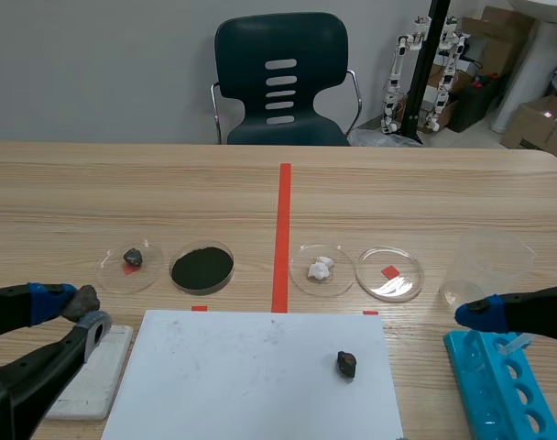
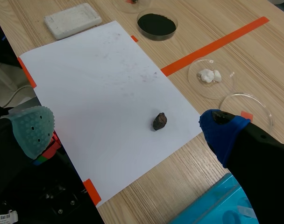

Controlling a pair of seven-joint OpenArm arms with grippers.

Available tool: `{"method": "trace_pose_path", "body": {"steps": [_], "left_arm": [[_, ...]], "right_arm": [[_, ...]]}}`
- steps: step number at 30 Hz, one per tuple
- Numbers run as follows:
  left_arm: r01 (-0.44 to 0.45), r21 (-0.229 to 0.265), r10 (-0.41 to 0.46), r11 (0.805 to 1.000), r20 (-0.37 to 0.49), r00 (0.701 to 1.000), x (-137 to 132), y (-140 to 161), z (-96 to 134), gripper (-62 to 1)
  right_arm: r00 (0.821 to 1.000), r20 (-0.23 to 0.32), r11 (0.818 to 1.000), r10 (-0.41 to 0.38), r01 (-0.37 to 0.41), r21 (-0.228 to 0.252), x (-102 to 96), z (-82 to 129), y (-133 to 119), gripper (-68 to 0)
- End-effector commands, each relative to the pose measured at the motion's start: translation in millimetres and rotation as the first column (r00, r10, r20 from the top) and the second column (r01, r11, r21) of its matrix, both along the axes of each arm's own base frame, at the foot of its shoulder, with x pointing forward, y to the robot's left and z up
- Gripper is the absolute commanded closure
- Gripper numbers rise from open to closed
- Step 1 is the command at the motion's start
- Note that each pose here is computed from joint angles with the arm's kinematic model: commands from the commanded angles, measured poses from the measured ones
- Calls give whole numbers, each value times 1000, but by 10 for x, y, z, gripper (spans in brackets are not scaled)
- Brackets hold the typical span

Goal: Rub the mineral on the streak plate below the first streak

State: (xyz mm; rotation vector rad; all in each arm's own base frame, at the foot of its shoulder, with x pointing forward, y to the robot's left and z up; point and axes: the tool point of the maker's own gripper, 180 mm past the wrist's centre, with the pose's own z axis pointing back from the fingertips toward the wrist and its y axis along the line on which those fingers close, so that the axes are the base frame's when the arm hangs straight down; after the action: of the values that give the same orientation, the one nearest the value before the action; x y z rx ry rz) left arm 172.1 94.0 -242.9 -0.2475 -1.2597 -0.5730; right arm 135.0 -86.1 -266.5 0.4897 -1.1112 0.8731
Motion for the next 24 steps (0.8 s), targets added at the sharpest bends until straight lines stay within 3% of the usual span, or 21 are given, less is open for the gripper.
{"method": "trace_pose_path", "body": {"steps": [1, 20, 24], "left_arm": [[-3, -25, 3, 1000, 34, 999, 36, -33, 102, -141], [-4, -20, 5, 1000, 33, 999, 51, -27, 97, -141], [-19, 13, 19, 1000, -21, 1000, 37, 11, -18, -141]], "right_arm": [[1000, 9, 1000, 7, -8, 13, 12, 38, 9, -679], [1000, 9, 1000, 7, -8, 13, 12, 38, 9, -679], [1000, 9, 1000, 7, -8, 13, 12, 38, 9, -679]]}}
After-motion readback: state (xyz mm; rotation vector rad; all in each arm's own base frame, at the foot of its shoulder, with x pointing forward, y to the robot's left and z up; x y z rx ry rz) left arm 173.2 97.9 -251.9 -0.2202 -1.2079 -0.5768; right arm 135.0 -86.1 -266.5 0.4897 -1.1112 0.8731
